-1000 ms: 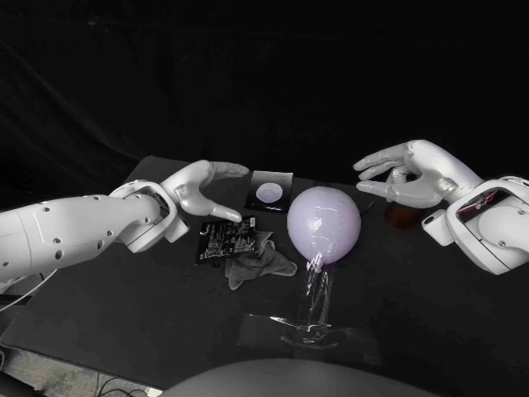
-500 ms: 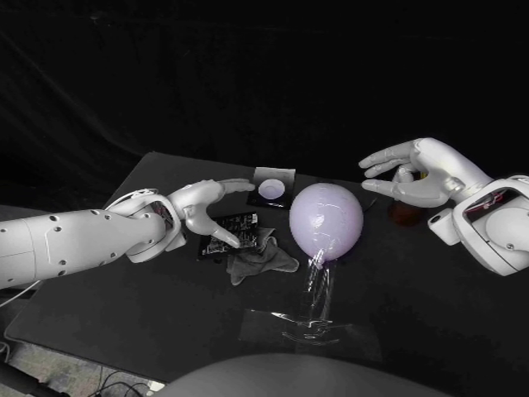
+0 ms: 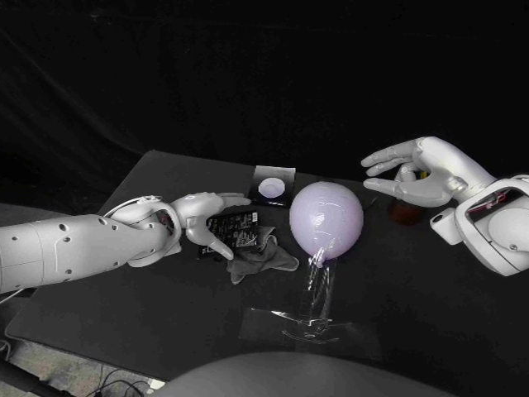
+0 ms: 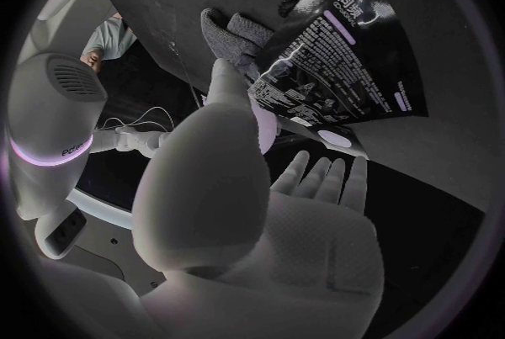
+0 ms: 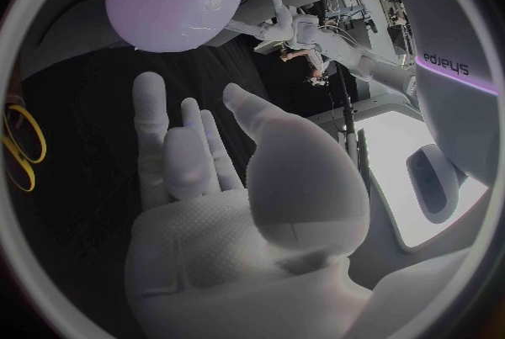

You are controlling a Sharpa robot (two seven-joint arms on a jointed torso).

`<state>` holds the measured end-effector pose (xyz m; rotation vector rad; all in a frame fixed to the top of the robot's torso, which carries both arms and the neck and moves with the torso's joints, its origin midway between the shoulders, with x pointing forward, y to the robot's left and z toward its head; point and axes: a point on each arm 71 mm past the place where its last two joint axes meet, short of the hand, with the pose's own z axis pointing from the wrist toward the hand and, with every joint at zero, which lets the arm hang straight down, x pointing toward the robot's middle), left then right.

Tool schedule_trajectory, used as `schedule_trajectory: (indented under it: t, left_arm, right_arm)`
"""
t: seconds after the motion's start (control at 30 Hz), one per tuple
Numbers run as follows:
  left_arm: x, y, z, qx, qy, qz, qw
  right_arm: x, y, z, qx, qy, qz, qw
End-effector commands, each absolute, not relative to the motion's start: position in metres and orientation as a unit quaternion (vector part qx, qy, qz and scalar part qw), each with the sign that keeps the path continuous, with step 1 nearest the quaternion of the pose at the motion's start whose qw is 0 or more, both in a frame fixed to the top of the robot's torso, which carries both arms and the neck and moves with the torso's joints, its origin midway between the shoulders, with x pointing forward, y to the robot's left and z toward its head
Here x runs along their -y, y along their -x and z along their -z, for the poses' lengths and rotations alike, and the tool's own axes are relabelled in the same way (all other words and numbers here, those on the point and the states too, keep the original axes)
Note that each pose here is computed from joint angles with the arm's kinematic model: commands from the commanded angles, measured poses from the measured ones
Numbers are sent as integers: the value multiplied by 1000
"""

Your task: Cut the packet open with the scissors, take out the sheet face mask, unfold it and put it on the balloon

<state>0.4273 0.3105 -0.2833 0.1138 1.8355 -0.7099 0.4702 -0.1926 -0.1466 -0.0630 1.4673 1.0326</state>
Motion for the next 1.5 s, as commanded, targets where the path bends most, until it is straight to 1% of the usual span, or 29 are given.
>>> schedule_trajectory:
  t: [0.03,0.37,0.77,1.0,1.5]
  left_arm:
    - [-310,-427,290,-798,-54,278,532]
    - [-309,-428,298,-804,-49,269,528]
    - [-302,-432,304,-814,-51,267,513]
    - [-303,-434,309,-827,-46,256,498]
    - [-301,-435,310,-832,-34,259,489]
  right_arm:
    - [192,-469,146,-638,33,-448,626]
    - [193,-469,146,-639,33,-447,625]
    - [191,-469,146,-639,33,-449,624]
    - [191,-468,146,-640,32,-450,622]
    - [191,-468,146,-640,31,-452,621]
